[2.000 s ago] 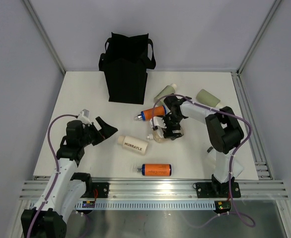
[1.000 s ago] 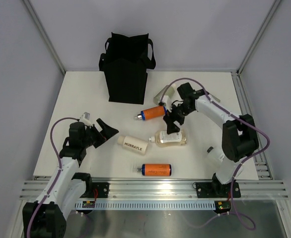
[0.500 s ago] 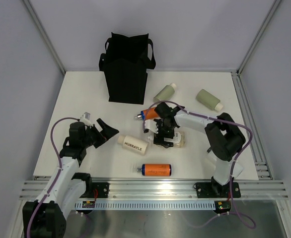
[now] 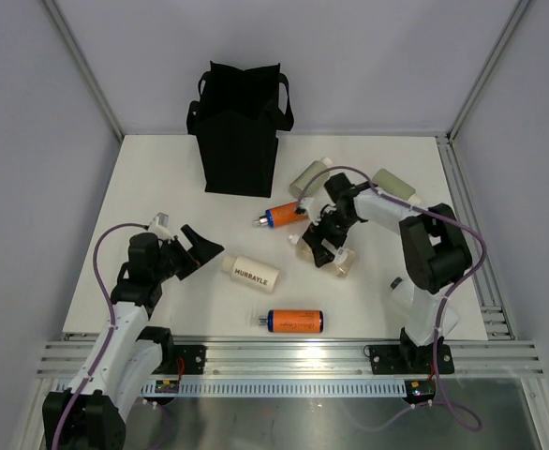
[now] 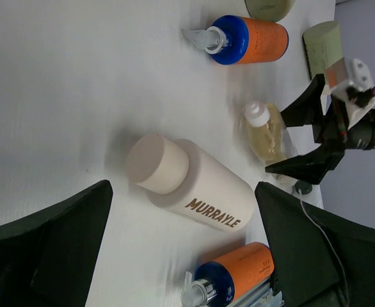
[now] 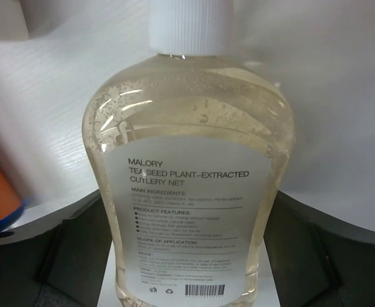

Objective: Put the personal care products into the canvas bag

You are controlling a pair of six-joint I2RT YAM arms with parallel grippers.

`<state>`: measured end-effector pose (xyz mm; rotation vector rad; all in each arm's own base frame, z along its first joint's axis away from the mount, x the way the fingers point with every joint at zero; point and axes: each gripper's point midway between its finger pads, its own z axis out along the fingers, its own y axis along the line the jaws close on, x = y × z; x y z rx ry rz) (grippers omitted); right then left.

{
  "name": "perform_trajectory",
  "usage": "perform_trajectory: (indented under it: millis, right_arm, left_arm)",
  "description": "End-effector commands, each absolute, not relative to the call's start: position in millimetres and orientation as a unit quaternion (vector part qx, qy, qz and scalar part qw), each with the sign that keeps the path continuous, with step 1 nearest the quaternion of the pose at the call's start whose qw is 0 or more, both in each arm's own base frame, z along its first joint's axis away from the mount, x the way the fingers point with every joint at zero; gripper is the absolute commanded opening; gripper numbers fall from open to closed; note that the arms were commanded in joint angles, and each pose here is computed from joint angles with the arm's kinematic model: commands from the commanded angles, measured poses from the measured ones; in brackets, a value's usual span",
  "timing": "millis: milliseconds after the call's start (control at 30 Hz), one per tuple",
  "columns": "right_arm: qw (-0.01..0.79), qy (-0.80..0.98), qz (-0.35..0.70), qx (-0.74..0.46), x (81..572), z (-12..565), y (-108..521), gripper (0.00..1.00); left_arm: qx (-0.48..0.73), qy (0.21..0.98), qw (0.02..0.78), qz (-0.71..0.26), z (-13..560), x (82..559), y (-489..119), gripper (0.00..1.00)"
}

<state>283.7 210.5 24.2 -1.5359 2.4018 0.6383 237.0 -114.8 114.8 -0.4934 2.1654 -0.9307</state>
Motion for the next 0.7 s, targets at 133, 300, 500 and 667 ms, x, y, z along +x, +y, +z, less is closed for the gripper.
perform_trajectory:
  millis: [133, 300, 500, 667]
  right_arm:
    - [0.138, 0.810, 0.469, -0.323, 295, 103, 225, 0.00]
    - [0.120, 0.794, 0.531, -0.269, 297, 105, 230, 0.00]
    - [0.133, 0.769, 0.572, -0.255, 308, 120, 233, 0.00]
    - [0.146, 0.761, 0.573, -0.265, 314, 115, 234, 0.00]
  left_arm:
    - [-0.179, 0.827, 0.366, -0.387, 124, 241, -122, 0.99]
    - [-0.171, 0.818, 0.365, -0.410, 135, 242, -129, 0.99]
    - [-0.162, 0.793, 0.366, -0.458, 159, 245, -143, 0.99]
    - [-0.122, 0.805, 0.373, -0.444, 171, 254, -164, 0.99]
